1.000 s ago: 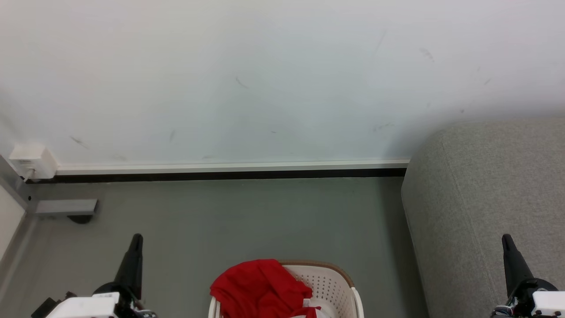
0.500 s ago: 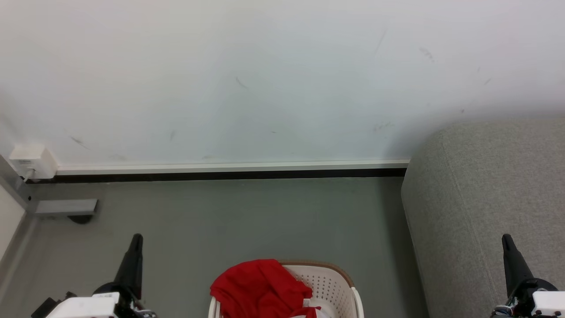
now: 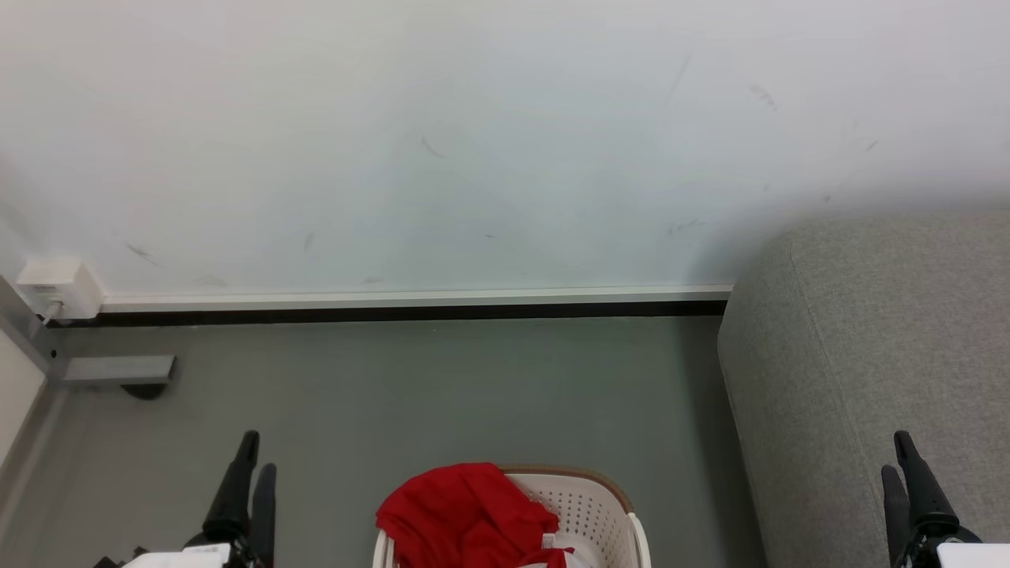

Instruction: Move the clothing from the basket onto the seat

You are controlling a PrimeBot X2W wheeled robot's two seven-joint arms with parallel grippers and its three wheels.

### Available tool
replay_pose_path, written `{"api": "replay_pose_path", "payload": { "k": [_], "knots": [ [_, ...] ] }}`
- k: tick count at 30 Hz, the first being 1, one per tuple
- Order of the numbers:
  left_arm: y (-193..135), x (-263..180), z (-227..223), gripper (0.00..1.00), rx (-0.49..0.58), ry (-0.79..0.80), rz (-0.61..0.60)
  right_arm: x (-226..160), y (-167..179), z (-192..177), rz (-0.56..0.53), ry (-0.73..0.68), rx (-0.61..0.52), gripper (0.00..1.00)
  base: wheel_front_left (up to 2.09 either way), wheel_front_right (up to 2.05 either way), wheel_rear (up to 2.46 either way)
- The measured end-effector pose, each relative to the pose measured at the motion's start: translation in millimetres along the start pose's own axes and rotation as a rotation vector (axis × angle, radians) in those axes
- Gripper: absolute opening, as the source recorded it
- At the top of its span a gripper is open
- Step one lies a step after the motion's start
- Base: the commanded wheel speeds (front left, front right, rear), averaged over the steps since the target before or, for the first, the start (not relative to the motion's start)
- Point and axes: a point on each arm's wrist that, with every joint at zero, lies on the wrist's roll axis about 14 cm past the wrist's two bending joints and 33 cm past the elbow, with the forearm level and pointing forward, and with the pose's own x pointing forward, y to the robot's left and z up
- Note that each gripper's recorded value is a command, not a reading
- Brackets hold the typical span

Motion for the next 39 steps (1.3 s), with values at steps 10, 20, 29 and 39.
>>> {"api": "replay_pose_path", "payload": {
  "k": [10,20,29,39],
  "knots": [
    [3.0,0.2,-0.4,1.00,0.043,-0.024,0.016,-0.1,-0.5,2.9,-0.006,-0.029,-0.114,1.00,0.00,0.00,0.00],
    [2.0,1.4,0.8,1.00,0.215,-0.042,0.046,-0.6,8.0,4.4,0.015,-0.044,-0.340,1.00,0.00,0.00,0.00],
    [-4.3,2.7,-11.2,1.00,0.400,-0.023,0.046,-0.4,16.6,0.0,0.044,-0.043,-0.548,1.00,0.00,0.00,0.00],
    [-3.3,2.2,-21.8,1.00,0.612,-0.012,0.058,-1.5,19.7,-8.4,0.067,-0.029,-0.768,1.00,0.00,0.00,0.00]
  ]
}}
